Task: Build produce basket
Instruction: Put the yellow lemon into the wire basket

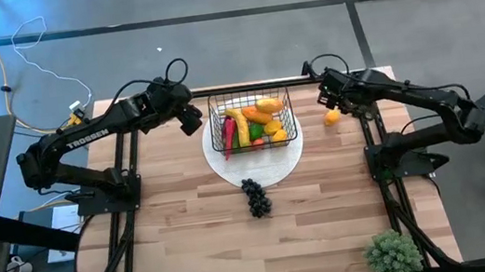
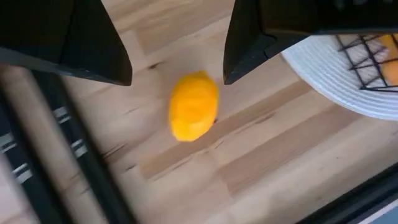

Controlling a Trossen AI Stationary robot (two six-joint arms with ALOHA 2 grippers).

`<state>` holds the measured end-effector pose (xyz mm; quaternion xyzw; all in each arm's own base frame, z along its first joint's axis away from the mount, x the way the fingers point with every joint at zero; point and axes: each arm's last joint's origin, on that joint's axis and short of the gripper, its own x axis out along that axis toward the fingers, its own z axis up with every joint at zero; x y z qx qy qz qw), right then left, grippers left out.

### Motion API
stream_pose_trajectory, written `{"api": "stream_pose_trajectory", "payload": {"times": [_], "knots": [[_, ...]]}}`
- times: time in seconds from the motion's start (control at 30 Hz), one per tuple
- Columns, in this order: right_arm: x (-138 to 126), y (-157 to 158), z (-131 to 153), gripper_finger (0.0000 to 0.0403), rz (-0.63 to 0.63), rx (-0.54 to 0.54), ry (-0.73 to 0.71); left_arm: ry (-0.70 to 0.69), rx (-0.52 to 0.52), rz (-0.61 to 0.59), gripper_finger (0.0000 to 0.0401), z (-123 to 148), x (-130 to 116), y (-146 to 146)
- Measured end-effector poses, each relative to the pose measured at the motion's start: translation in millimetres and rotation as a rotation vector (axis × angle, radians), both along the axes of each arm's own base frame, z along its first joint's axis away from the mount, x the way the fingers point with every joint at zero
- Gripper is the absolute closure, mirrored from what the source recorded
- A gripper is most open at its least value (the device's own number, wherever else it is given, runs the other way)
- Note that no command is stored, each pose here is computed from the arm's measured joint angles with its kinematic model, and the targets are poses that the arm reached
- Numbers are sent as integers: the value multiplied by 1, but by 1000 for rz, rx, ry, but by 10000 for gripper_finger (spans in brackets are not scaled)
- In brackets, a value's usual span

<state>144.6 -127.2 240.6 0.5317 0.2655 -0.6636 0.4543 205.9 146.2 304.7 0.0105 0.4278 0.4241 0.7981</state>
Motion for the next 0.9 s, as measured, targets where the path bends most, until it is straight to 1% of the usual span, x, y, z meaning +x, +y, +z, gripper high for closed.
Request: {"api": "stream_pose_trajectory", "payload": {"times": [0.2, 0.43, 0.6, 0.83, 0.9], "knots": [[2, -1, -27, 169, -102, -10, -97, 6, 3, -6, 192, 0, 0, 0], [2, -1, -51, 169, -155, -43, -173, 13, 5, -13, 192, 0, 0, 0], [-2, 0, -58, 169, -181, -32, -158, 14, 5, -13, 192, 0, 0, 0], [-6, -10, -58, 169, -188, -78, -160, 13, 5, -13, 192, 0, 0, 0], [-7, -13, -60, 169, -188, -75, -152, 13, 5, -13, 192, 0, 0, 0]]}}
